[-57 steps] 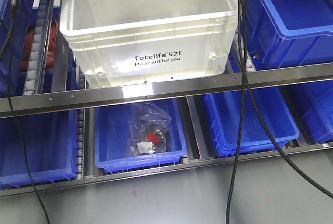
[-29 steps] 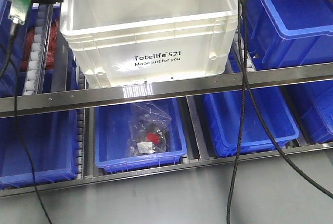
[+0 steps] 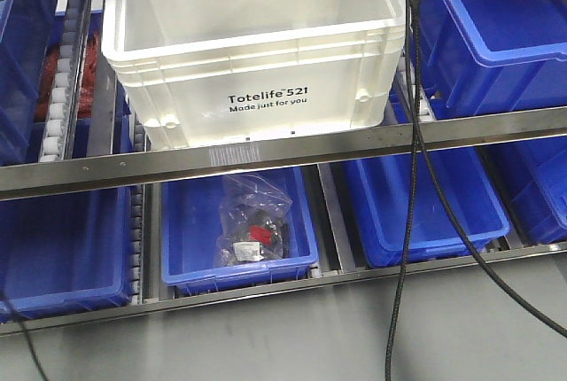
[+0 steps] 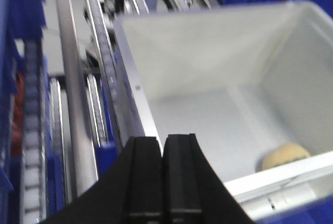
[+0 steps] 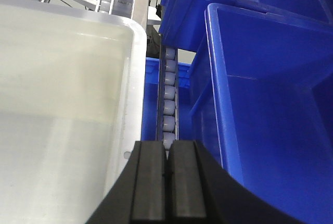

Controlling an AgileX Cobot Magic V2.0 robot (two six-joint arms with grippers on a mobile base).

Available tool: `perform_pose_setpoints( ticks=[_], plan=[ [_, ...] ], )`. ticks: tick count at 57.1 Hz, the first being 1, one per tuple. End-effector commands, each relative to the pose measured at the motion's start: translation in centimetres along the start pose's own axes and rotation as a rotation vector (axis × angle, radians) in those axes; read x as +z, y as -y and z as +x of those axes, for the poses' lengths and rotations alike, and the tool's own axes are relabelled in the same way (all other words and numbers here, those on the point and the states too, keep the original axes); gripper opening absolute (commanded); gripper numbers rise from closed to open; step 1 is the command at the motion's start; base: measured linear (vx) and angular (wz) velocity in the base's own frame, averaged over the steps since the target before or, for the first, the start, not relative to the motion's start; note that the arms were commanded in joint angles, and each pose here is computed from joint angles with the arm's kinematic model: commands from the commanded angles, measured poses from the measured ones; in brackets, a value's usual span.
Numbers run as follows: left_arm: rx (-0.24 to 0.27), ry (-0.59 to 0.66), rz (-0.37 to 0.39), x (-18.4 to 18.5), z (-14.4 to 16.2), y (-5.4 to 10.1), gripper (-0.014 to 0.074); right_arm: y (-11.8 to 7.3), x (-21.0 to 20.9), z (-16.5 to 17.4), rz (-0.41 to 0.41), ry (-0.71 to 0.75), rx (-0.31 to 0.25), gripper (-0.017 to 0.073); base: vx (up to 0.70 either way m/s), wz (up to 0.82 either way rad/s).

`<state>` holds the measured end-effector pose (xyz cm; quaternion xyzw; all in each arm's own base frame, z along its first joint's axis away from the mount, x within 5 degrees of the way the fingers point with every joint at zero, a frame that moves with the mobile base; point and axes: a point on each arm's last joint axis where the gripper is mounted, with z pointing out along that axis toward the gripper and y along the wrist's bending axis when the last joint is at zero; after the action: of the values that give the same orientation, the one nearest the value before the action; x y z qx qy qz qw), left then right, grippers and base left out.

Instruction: Place moving items into box and shelve

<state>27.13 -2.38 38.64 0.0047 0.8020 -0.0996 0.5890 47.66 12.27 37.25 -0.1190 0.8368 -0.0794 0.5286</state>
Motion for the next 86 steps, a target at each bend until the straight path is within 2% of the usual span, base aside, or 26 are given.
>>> perform_pose_setpoints(
  ticks=[1,6,29,39,48,52,61,66,77,86],
  plan=[
    [-0.007,0.237,-0.036,-3.1,-1.2,0.3,-0.0001,1.8,-3.6,-3.5,0.026,0.166,0.009,-0.0004,0.00,0.00],
    [-0.008,0.308,-0.055,-5.4,0.2,0.1,-0.0001,1.8,-3.6,-3.5,0.026,0.166,0.009,-0.0004,0.00,0.00],
    [-0.010,0.440,-0.075,-13.5,8.2,-0.6,-0.0001,1.8,-3.6,-3.5,0.026,0.166,0.009,-0.0004,0.00,0.00],
    [-0.010,0.489,-0.088,-15.3,12.3,-1.1,-0.0001,1.8,-3.6,-3.5,0.026,0.166,0.009,-0.0004,0.00,0.00],
    [-0.003,0.463,-0.097,-15.5,16.1,-1.6,-0.0001,1.8,-3.6,-3.5,0.026,0.166,0.009,-0.0004,0.00,0.00],
    [0.028,0.442,-0.114,-15.5,17.3,-1.8,-0.0001,1.8,-3.6,-3.5,0.026,0.166,0.009,-0.0004,0.00,0.00],
    [0.179,0.388,-0.154,-15.6,19.1,-2.0,-0.0001,1.8,-3.6,-3.5,0.026,0.166,0.009,-0.0004,0.00,0.00],
    [0.229,0.392,-0.175,-15.6,19.8,-2.2,-0.0001,1.8,-3.6,-3.5,0.026,0.164,0.009,-0.0004,0.00,0.00],
    [0.209,0.444,-0.196,-15.6,21.5,-2.6,-0.0001,1.8,-3.6,-3.4,0.026,0.162,0.009,-0.0004,0.00,0.00],
    [0.218,0.462,-0.201,-15.7,22.2,-2.7,-0.0001,1.8,-3.6,-3.4,0.026,0.162,0.009,-0.0004,0.00,0.00]
  ],
)
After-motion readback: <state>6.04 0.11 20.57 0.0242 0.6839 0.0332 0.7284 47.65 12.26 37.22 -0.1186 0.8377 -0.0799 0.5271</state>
